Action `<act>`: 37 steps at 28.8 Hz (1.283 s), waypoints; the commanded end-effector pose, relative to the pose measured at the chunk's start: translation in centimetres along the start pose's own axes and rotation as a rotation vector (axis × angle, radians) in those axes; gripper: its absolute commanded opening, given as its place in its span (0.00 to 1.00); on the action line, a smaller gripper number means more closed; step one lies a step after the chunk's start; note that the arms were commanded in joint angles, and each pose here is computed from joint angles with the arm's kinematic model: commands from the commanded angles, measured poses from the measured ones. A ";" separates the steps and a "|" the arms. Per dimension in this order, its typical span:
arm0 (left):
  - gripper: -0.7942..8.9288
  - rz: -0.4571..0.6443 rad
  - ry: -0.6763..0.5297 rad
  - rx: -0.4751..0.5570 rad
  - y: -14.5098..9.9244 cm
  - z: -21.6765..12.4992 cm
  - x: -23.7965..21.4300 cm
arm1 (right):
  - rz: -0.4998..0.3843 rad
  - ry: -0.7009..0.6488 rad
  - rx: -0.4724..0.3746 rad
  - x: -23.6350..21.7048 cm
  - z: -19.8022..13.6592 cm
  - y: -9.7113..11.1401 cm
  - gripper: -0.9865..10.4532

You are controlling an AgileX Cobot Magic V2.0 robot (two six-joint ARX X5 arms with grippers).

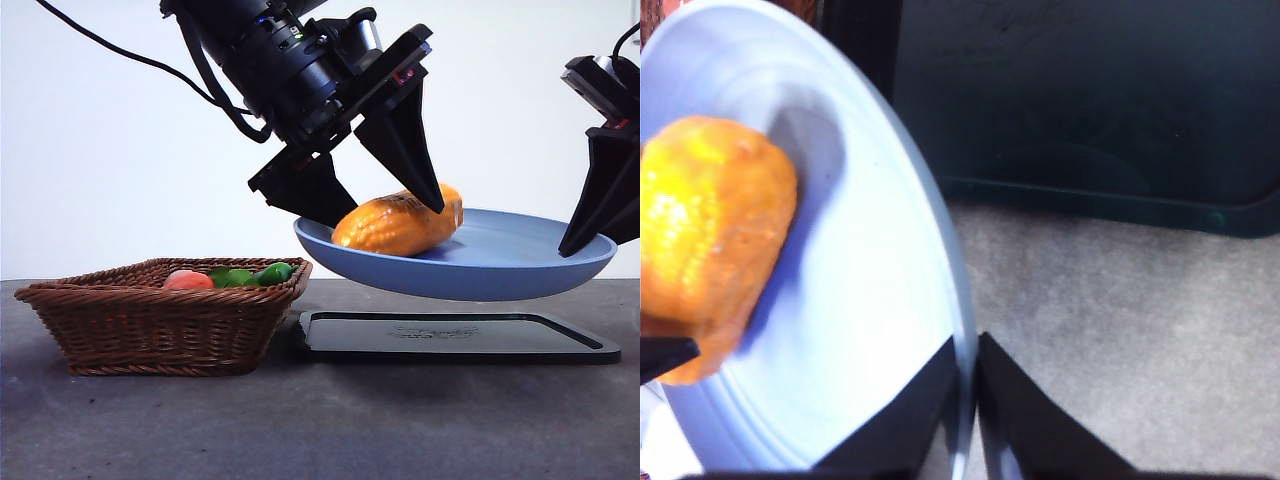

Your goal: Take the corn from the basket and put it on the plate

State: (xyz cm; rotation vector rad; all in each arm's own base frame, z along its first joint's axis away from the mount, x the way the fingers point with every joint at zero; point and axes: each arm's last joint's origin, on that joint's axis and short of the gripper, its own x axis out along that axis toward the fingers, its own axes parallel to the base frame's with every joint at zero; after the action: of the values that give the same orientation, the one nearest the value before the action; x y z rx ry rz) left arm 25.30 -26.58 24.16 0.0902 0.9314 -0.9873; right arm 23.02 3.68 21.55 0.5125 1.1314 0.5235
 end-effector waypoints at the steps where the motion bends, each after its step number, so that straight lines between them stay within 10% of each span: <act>1: 0.44 -0.010 -0.008 0.024 -0.4 0.5 0.2 | 0.018 -0.018 0.001 -0.1 0.6 0.3 0.09; 37: 0.44 -0.035 -0.245 0.125 -5.2 3.6 -13.0 | -0.099 0.021 0.182 6.9 11.1 -7.7 0.09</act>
State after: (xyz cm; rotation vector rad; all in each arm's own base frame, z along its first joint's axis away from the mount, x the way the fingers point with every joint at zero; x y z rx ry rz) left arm 20.97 -22.22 36.52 0.0447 0.6902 -1.0446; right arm 36.11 0.85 15.77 0.6055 1.2332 0.3458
